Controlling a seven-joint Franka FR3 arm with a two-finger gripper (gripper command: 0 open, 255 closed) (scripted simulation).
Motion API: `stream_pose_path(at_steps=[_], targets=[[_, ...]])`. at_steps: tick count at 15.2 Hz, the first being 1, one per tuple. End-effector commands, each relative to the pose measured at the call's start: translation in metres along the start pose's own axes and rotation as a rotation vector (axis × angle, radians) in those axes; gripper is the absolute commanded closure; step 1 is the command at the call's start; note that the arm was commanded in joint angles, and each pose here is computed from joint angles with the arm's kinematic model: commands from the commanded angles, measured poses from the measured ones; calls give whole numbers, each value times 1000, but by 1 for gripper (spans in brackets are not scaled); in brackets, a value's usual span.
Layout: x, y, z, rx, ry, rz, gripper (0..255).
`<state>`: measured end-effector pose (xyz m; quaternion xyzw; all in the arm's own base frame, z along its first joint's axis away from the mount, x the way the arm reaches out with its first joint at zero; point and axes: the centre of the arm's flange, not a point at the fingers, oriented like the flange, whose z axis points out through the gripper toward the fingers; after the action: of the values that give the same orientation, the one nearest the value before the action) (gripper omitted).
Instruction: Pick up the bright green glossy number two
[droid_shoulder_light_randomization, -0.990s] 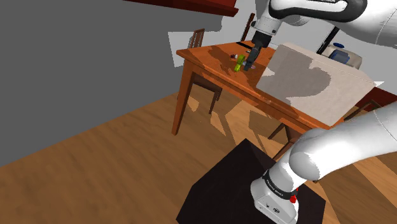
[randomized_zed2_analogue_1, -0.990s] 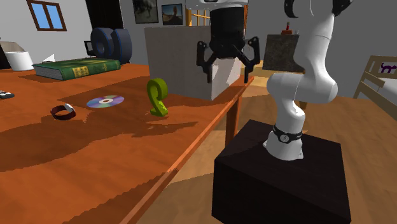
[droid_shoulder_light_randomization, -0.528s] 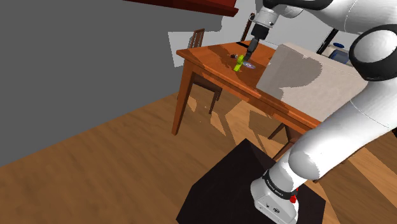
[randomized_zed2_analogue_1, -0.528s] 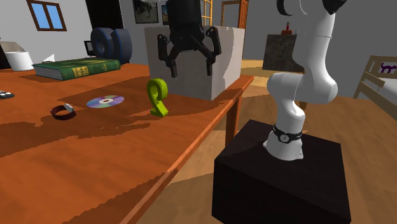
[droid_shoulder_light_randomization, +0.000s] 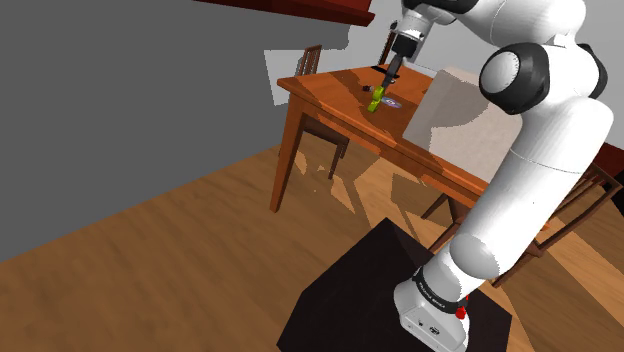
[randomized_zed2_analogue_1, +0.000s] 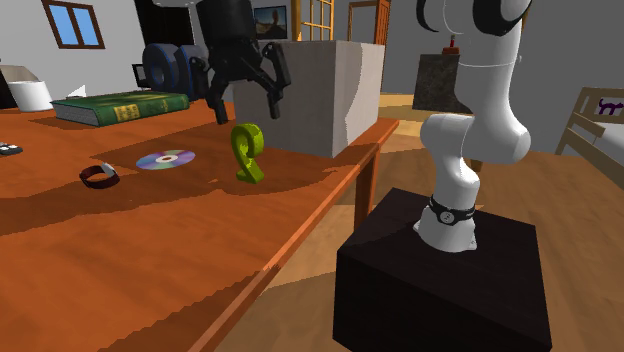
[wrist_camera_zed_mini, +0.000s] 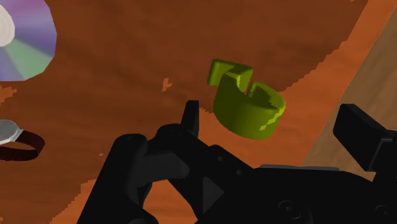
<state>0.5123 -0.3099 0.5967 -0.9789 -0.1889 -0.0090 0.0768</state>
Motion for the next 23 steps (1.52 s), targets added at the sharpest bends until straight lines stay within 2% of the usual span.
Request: stream_pose_path(at_steps=[1, 5, 7, 8, 17, 23], targets=[[0, 4, 9, 1, 1, -2, 0], [-1, 7, 33, 1, 1, -2, 0], [-1, 7, 33, 1, 1, -2, 0], [-2, 7, 32, 1, 1, -2, 255], [-1, 7, 33, 1, 1, -2, 255], [0, 3, 1, 1, 1, -2, 255]])
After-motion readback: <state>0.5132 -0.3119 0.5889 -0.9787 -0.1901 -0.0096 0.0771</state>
